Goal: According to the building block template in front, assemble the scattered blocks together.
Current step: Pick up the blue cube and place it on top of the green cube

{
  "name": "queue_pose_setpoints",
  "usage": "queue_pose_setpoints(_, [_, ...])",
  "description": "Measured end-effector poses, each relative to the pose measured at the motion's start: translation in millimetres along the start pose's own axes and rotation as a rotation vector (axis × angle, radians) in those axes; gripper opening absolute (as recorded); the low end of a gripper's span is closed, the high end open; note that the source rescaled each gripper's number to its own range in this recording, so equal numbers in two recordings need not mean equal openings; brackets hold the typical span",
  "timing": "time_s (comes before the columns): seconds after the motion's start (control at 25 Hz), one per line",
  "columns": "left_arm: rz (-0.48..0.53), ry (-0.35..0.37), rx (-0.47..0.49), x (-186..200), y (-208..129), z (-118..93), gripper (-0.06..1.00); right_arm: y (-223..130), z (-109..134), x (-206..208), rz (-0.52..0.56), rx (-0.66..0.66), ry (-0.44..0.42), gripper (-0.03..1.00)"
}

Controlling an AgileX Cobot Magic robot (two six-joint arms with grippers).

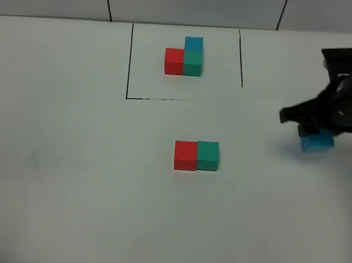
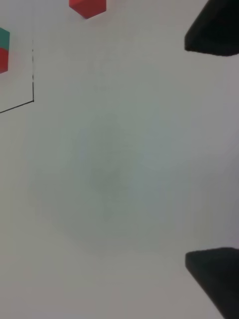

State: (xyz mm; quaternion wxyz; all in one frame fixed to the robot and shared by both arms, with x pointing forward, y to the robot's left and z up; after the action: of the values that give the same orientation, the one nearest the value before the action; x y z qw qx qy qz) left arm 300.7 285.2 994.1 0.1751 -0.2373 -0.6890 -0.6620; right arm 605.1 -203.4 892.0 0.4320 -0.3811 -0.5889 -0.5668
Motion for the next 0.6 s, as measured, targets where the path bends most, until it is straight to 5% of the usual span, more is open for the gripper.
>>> queue_pose_setpoints(0.12, [0.000,0.000,0.000,0.0,0.0,0.0,0.75,24.5,36.5,6.3,-0.059,0.005,-0.004,0.01])
queue_pose_setpoints(0.28, [0.000,0.000,0.000,0.0,0.0,0.0,0.75,35.7,71.6,-12.8,-0.005,0.032,-0.023,0.01])
queue_pose_setpoints(0.6, [0.000,0.000,0.000,0.0,0.0,0.0,0.75,48.5,117.9,-44.8,0.049,0.035,-0.002,0.01])
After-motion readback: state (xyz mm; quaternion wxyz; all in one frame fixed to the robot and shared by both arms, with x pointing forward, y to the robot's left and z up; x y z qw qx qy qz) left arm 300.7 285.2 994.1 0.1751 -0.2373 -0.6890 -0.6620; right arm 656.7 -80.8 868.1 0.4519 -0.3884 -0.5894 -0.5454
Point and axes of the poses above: a point on each arm's last joint axis where the gripper is mounted, x pointing back along that axis away from the gripper, z along the wrist's bending axis when the last joint is at zero, y = z × x, the point moved 9 cm from there along -x, pointing out along that axis toward the gripper, and after that the axes turned 1 degree about -x, right-handed, at the moved point
